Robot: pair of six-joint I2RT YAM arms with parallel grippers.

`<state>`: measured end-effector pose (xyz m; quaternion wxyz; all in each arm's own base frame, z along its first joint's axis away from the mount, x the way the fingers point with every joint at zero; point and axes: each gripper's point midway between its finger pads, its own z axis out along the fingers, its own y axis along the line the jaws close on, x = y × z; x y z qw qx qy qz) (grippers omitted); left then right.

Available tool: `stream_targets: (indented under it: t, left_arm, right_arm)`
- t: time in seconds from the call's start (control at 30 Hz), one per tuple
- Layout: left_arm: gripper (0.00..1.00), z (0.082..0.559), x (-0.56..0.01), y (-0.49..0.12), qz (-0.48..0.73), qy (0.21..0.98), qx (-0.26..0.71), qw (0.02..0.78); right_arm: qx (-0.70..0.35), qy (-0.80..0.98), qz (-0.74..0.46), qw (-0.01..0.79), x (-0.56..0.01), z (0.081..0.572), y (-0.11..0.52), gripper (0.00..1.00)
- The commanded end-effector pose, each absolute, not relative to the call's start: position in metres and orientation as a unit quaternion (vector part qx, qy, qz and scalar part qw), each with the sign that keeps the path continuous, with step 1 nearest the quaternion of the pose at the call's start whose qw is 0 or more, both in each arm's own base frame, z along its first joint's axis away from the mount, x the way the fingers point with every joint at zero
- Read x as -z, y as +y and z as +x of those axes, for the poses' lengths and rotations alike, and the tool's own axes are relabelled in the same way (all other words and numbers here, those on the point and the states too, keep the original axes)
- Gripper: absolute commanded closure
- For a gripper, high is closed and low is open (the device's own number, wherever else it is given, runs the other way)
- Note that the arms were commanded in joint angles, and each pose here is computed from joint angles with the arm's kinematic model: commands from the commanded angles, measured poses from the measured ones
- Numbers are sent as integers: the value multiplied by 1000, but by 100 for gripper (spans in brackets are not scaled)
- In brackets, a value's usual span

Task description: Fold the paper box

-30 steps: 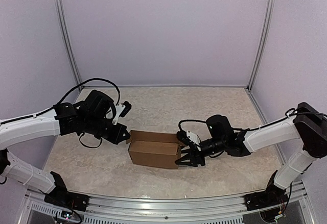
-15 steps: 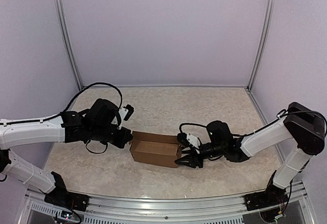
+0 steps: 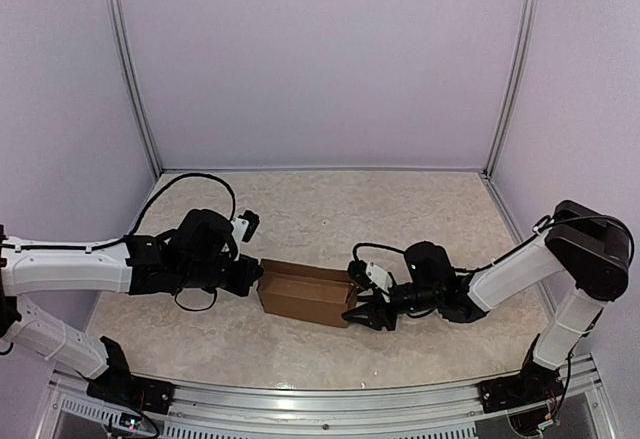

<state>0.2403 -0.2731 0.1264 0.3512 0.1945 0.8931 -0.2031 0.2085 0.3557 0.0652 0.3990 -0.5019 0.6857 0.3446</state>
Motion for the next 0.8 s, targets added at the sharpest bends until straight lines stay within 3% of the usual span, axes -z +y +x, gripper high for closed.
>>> stream_targets:
  t: [0.0, 0.57, 0.77]
  left_arm:
    - [100, 208, -93, -275, 221, 910, 202, 287]
    - [100, 200, -70, -268, 248, 919, 147, 269]
    - [100, 202, -58, -259, 241, 928, 106, 264]
  right_arm:
    - [-327, 699, -458, 441, -75, 232, 356, 89]
    - [-341, 693, -465, 433, -75, 229, 360, 88]
    - [-339, 694, -465, 433, -75, 229, 361, 83]
